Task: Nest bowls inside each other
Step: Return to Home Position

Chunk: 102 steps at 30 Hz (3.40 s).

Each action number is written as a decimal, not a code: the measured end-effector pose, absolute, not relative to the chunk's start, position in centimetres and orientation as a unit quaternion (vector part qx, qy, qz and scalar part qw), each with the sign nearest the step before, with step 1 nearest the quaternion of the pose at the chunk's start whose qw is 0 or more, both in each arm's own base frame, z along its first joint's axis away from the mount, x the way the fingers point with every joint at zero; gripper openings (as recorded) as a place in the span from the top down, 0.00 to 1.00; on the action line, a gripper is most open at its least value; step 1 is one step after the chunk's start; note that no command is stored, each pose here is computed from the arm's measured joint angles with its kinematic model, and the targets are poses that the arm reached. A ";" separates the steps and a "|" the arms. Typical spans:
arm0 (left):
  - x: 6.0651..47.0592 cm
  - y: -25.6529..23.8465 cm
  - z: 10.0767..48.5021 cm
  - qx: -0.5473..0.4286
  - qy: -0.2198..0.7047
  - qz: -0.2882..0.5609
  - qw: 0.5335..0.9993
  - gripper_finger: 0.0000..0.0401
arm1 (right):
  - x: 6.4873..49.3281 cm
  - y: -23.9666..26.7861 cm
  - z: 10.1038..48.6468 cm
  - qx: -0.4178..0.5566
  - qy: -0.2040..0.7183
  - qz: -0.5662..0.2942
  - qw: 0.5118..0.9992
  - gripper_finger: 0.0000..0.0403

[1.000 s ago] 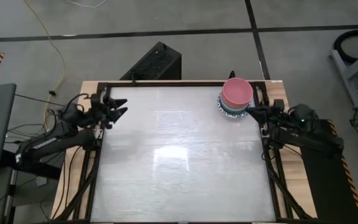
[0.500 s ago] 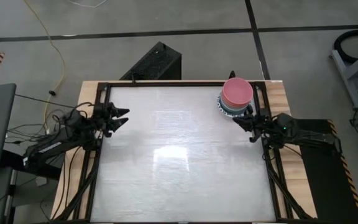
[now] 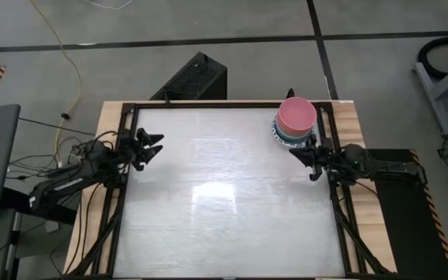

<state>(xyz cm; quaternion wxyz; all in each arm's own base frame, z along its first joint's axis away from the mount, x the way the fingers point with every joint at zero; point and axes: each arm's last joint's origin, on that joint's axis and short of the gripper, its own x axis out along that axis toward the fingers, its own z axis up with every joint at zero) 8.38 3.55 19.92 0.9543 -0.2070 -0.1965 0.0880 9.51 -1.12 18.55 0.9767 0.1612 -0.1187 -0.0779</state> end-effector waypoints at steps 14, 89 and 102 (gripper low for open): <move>9.2 2.9 18.0 -0.235 -0.122 0.179 0.947 0.29 | 9.6 -1.2 17.7 0.153 -0.078 -0.097 0.980 0.94; 9.7 1.1 17.0 -0.115 -0.035 0.095 0.988 0.29 | 9.7 -1.4 16.8 0.118 -0.034 -0.132 0.984 0.94; 10.1 1.1 16.4 -0.131 -0.003 0.101 0.986 0.29 | 9.7 -1.4 16.8 0.118 -0.034 -0.132 0.984 0.94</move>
